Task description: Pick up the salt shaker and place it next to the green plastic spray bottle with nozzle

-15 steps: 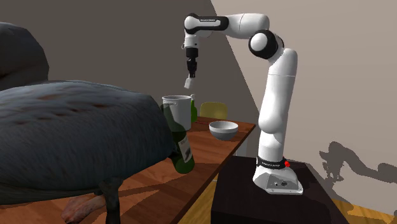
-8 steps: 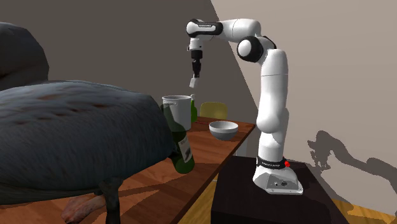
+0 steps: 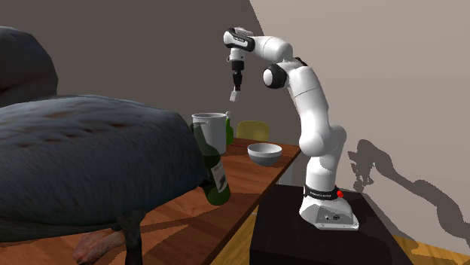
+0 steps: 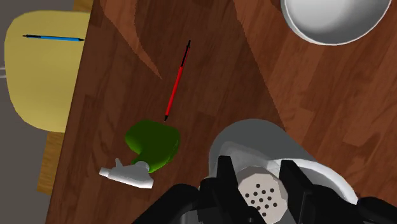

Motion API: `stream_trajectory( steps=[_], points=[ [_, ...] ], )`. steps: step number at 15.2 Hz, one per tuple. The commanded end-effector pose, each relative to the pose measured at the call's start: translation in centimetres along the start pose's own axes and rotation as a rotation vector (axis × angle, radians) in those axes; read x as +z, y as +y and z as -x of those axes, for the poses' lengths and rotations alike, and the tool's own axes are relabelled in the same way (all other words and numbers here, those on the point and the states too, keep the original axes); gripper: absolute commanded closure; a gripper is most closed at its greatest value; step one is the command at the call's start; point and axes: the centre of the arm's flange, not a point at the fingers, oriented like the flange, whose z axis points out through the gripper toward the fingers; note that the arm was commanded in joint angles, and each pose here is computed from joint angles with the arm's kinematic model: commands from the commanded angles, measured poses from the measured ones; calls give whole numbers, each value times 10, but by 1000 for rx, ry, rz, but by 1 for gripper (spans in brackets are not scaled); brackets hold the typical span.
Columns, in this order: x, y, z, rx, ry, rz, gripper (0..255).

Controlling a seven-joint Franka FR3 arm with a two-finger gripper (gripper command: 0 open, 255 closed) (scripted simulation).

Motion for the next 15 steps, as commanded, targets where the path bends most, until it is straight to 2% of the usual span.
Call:
stream_trajectory(
  steps=[1, 15],
  points=[
    [5, 18, 0, -2, -1, -1, 255],
    [79, 18, 0, -2, -1, -1, 255]
  ],
)
